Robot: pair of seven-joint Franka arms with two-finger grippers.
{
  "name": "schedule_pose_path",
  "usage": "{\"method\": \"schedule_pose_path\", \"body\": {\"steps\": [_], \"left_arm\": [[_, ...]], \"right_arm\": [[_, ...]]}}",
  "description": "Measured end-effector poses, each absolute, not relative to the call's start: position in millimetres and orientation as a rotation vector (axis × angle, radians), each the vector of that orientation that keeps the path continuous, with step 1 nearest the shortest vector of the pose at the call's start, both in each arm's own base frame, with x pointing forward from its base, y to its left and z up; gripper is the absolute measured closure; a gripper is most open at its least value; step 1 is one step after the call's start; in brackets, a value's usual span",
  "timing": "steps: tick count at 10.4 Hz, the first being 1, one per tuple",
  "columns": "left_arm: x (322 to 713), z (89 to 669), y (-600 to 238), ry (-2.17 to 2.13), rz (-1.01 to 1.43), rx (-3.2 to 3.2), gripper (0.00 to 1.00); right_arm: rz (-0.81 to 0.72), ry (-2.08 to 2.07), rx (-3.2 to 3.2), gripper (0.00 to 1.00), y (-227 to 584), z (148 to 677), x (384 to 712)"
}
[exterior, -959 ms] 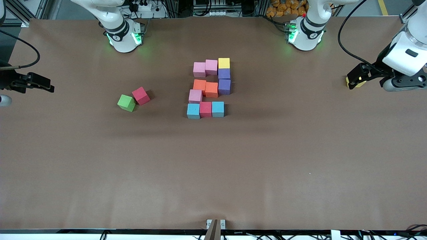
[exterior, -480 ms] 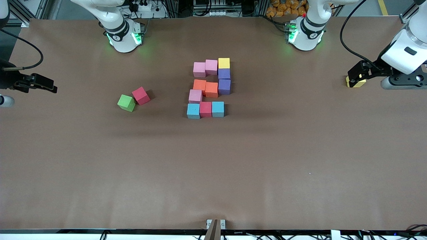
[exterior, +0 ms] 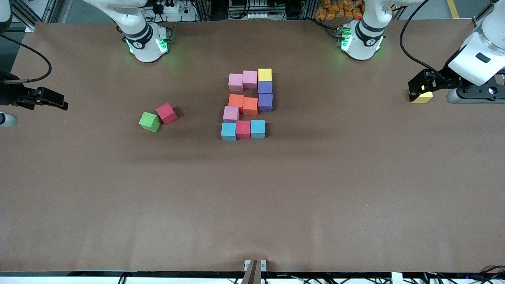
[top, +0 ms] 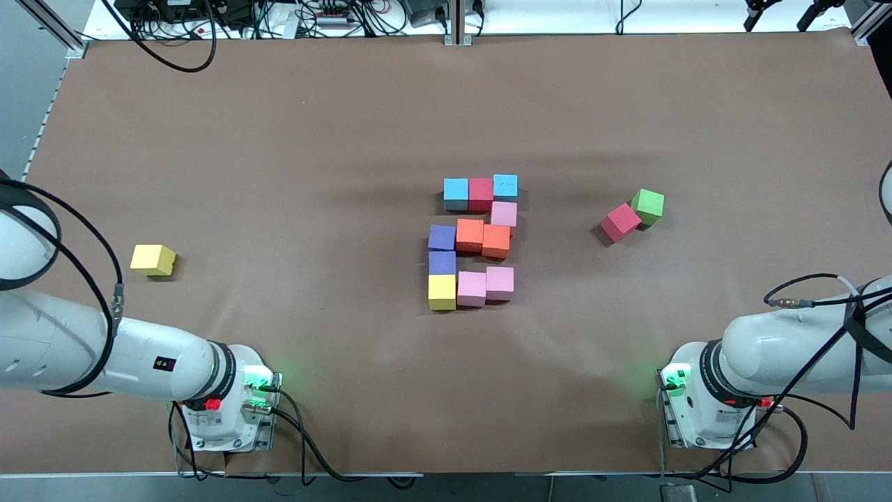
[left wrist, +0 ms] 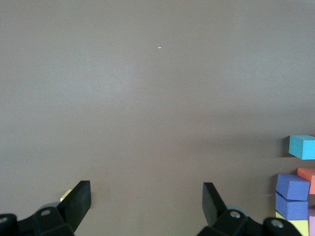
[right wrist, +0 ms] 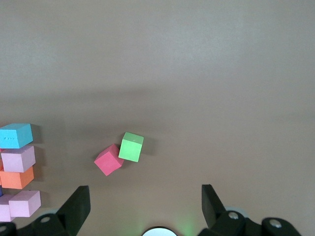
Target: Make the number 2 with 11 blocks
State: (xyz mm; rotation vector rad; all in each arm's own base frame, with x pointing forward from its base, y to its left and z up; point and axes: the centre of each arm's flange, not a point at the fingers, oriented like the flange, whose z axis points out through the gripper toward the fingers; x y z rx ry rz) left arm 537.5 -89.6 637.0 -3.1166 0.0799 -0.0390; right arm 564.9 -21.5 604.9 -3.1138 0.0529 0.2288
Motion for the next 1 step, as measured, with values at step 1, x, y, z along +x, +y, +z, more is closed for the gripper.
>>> {"method": "schedule_pose_path", "body": {"steps": [1], "left_arm": [[537.4, 637.0, -89.9, 0.081, -0.038, -3.117, 0.00]], "right_arm": [[0.229, 0.053, -3.114, 0.00, -21.5, 604.9, 564.9]]}}
